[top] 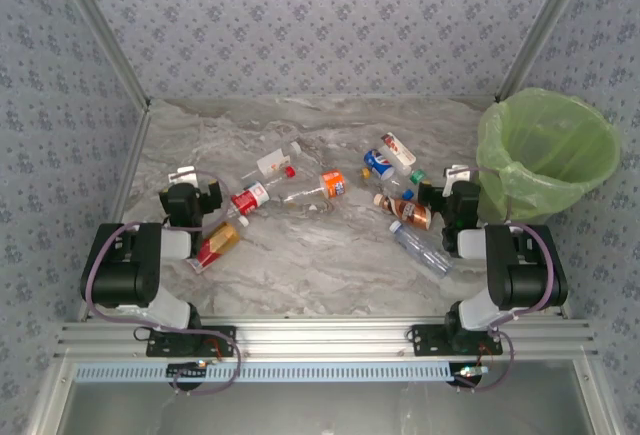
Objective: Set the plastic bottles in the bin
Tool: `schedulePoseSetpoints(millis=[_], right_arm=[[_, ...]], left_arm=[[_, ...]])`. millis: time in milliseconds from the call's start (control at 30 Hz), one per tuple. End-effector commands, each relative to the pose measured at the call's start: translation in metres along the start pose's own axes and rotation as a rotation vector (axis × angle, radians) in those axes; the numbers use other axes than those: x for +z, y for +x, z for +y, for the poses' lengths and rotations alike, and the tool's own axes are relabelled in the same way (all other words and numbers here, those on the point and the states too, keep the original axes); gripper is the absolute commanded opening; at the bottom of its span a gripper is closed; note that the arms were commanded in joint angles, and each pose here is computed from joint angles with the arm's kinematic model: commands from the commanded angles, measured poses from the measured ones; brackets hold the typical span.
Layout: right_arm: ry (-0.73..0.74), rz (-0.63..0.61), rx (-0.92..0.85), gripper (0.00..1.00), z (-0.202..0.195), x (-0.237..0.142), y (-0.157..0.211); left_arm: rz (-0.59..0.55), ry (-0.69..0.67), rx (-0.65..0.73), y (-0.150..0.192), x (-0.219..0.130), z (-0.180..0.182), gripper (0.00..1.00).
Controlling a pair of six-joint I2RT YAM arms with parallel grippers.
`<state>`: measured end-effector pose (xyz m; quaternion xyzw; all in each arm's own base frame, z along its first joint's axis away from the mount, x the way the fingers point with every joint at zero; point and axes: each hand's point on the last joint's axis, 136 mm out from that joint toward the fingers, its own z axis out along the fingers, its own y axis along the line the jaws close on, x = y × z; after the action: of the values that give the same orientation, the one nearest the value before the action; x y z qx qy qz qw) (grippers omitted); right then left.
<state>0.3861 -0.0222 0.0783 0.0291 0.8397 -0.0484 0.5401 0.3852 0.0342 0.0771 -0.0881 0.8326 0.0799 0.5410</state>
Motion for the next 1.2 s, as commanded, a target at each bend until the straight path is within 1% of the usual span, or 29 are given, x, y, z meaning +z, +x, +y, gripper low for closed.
schedulePoseSetpoints(millis=[0,867,1067,1167], right_arm=[[0.049,-0.026,0.016,0.99,-0.009,0.000,-0.006],[0.048,-0.028,0.013,0.99,-0.009,-0.001,-0.006],[-0.026,-0.007,-0.028,0.99,0.005,-0.001,-0.016],[-0.084,0.052,-0.081,0.99,0.020,0.001,-0.027]], left_arm=[[-0.053,0.014,-0.006,-0.016,0.000,-0.001,0.99],[-0.053,0.014,-0.004,-0.016,-0.001,-0.001,0.99],[-0.014,0.026,0.011,-0.024,-0.001,-0.005,0.99],[0.002,0.033,0.022,-0.029,-0.003,-0.006,0.99]])
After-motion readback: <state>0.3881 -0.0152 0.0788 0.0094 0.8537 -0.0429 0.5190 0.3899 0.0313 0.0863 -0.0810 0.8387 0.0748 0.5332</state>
